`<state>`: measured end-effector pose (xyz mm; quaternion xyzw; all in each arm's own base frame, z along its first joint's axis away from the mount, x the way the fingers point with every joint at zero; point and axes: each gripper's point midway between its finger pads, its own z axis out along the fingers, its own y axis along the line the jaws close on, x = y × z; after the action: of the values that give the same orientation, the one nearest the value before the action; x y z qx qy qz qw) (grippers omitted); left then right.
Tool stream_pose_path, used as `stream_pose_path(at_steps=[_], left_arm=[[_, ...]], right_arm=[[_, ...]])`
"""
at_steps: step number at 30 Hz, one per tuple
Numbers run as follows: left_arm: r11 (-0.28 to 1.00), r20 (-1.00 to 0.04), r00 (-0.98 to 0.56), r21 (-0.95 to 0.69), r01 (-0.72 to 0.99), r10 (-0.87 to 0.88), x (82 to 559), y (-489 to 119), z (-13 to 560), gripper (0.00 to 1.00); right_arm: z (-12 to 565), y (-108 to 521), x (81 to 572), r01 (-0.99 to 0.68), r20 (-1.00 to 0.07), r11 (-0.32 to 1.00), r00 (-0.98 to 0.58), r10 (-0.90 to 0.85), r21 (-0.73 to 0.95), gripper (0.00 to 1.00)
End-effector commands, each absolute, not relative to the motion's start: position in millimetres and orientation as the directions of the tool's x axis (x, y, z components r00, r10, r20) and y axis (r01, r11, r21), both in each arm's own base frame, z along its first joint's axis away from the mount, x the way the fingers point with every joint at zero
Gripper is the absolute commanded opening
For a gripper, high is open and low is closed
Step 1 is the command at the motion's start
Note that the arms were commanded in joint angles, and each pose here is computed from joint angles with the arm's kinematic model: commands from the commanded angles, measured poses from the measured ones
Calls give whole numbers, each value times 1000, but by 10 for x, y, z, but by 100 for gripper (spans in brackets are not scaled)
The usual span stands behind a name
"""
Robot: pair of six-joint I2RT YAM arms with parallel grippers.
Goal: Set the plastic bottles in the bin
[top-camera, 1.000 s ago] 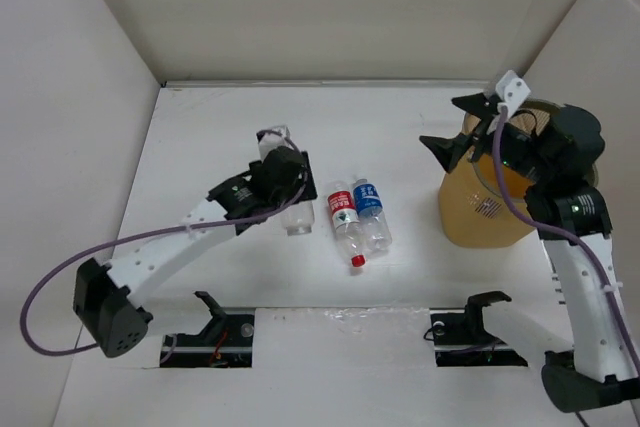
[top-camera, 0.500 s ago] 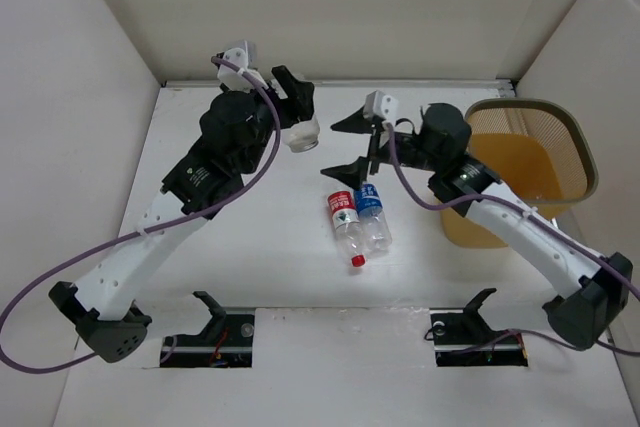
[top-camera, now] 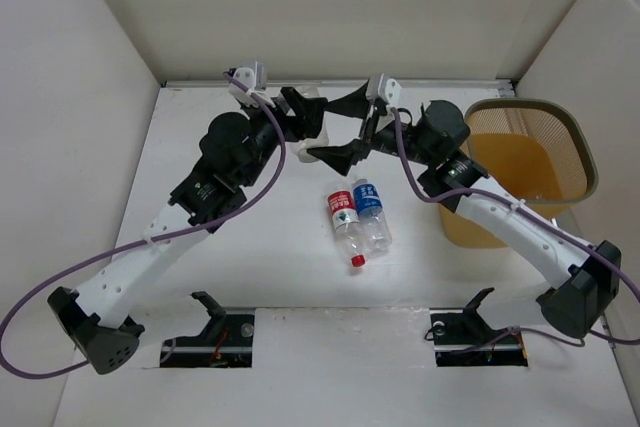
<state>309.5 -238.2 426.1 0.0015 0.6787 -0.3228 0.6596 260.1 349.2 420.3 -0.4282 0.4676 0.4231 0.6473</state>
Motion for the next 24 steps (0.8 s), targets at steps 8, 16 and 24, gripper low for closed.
stream_pose_path(at_steps=[8,16,24], left_arm=[[643,-824,-20,-457,615,-566,2691,-2345,4819,0],[605,-816,-37,-457,652,-576,2617,-2397,4830,0],[585,-818,-39,-444,679,-574,2558,-2423,4843,0]], right_arm=[[4505,3755,2598,-953,-946,277,200,254,-127,100],[4290,3972,2717,-961,-959,266,139,248,-70,96],[4164,4097,2757,-967,-962,250,110,250,-46,93]])
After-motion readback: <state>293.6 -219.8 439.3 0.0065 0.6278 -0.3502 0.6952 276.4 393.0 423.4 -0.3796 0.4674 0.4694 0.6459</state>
